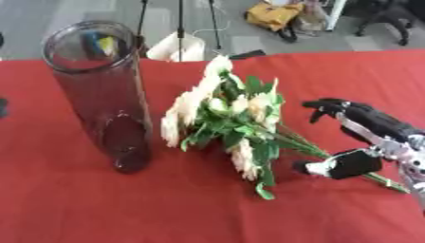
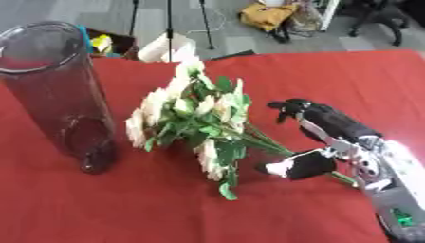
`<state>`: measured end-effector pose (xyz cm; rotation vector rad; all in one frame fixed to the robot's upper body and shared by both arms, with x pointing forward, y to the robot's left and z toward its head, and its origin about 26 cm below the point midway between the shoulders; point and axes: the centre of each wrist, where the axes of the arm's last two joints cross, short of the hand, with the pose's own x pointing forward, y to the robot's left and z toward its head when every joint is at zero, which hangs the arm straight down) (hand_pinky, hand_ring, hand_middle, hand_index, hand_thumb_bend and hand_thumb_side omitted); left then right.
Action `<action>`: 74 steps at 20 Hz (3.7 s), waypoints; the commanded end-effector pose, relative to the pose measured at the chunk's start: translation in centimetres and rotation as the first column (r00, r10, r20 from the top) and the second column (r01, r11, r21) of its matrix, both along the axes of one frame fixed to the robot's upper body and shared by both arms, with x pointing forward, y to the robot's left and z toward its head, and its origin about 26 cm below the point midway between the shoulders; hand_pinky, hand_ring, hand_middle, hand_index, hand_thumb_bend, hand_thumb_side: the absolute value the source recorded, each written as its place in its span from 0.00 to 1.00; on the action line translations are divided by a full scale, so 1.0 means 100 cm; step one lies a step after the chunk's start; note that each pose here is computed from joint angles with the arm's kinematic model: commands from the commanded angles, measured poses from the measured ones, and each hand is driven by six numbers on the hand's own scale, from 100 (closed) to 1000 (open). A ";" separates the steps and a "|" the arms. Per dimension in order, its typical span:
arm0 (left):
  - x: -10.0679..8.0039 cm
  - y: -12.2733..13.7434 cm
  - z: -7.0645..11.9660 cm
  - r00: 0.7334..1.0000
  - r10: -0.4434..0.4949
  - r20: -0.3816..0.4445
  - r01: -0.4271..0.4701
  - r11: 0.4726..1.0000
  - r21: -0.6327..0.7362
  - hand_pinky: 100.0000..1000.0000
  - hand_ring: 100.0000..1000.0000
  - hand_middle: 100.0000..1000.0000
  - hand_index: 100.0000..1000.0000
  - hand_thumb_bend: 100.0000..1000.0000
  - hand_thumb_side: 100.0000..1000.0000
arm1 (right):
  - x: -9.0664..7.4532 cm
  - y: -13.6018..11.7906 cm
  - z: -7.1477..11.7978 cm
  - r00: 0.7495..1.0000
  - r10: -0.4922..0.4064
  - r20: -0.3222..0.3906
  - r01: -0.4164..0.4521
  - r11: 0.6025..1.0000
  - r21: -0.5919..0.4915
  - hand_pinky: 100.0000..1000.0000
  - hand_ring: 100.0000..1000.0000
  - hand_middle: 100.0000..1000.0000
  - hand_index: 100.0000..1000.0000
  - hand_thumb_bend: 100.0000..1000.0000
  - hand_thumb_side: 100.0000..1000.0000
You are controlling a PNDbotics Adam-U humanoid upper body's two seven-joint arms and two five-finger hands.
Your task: Arrange flowers into the vase.
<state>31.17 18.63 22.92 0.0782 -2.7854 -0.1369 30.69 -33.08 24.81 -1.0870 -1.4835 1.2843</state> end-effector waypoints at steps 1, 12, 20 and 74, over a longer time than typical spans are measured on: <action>-0.004 -0.002 0.004 1.000 -0.012 0.022 0.011 1.000 0.014 0.57 0.43 0.63 0.77 0.06 1.00 | 0.004 -0.011 0.009 0.999 -0.034 0.007 0.034 0.999 -0.029 1.00 1.00 0.70 1.00 0.53 0.54; -0.004 -0.003 0.005 1.000 -0.018 0.022 0.017 1.000 0.015 0.57 0.43 0.63 0.77 0.06 1.00 | 0.020 -0.026 0.002 0.998 -0.060 -0.021 0.060 0.998 0.009 1.00 1.00 0.64 1.00 0.48 0.56; -0.004 -0.004 0.005 1.000 -0.017 0.022 0.017 1.000 0.019 0.57 0.43 0.63 0.77 0.06 1.00 | 0.010 -0.014 0.000 1.000 0.000 -0.014 0.000 1.000 0.000 1.00 1.00 0.56 1.00 0.48 0.57; -0.004 -0.006 0.005 1.000 -0.022 0.018 0.022 0.999 0.042 0.57 0.42 0.62 0.76 0.05 1.00 | 0.033 -0.023 -0.020 0.996 -0.037 -0.083 0.039 0.999 0.021 0.91 1.00 0.41 0.91 0.28 0.52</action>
